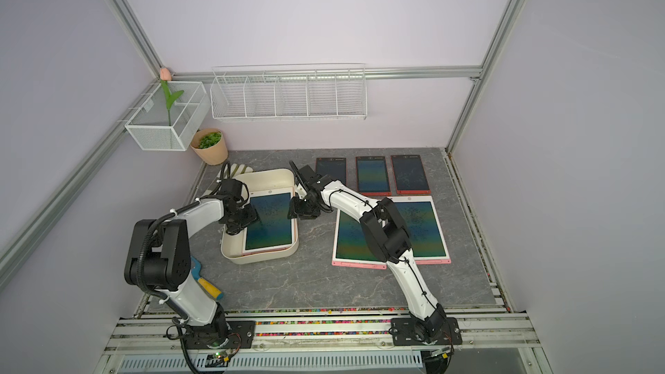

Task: Take out the writing tablet from the storage box
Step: Pick up the writing tablet from the storage box.

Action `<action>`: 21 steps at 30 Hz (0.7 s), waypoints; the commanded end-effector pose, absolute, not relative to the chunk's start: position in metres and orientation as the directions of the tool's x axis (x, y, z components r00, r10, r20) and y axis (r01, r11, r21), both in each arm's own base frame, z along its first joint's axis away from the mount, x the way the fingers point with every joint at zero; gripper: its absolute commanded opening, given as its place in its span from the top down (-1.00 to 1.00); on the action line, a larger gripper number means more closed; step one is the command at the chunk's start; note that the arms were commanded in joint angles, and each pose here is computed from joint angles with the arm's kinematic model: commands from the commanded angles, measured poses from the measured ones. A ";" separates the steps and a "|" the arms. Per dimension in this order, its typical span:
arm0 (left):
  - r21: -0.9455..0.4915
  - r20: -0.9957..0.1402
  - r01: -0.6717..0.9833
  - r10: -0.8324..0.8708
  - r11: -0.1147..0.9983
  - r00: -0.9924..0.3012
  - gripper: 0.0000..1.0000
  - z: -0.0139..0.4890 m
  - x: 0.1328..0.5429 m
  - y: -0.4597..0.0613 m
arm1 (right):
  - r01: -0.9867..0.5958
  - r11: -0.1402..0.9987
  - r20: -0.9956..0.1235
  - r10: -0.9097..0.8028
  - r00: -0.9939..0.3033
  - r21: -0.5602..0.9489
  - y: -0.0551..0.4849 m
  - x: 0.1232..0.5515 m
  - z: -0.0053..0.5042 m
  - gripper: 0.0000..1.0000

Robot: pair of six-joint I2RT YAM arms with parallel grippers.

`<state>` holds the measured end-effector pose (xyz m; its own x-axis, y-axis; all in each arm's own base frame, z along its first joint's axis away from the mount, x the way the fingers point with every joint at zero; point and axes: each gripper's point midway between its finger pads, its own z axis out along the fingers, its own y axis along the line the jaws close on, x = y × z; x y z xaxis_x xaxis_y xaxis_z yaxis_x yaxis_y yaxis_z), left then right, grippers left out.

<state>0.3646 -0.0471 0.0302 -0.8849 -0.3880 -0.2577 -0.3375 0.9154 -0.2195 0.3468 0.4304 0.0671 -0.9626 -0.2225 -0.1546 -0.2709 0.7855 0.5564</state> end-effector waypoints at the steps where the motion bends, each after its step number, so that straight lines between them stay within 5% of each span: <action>1: -0.266 -0.186 -0.312 -0.366 0.912 -0.912 -0.36 0.013 0.354 -0.061 | -0.258 0.772 -0.139 -0.219 -0.966 0.581 0.441 0.345 0.068 -0.05; 14: -0.528 -0.223 -0.168 -0.327 0.832 -0.918 -0.37 0.046 0.359 -0.105 | -0.215 0.761 -0.104 -0.192 -0.976 0.612 0.451 0.347 0.056 0.05; 21: -0.554 -0.270 -0.123 -0.318 0.823 -0.909 -0.35 0.064 0.357 -0.107 | -0.195 0.733 -0.089 -0.181 -0.979 0.652 0.457 0.347 0.057 0.07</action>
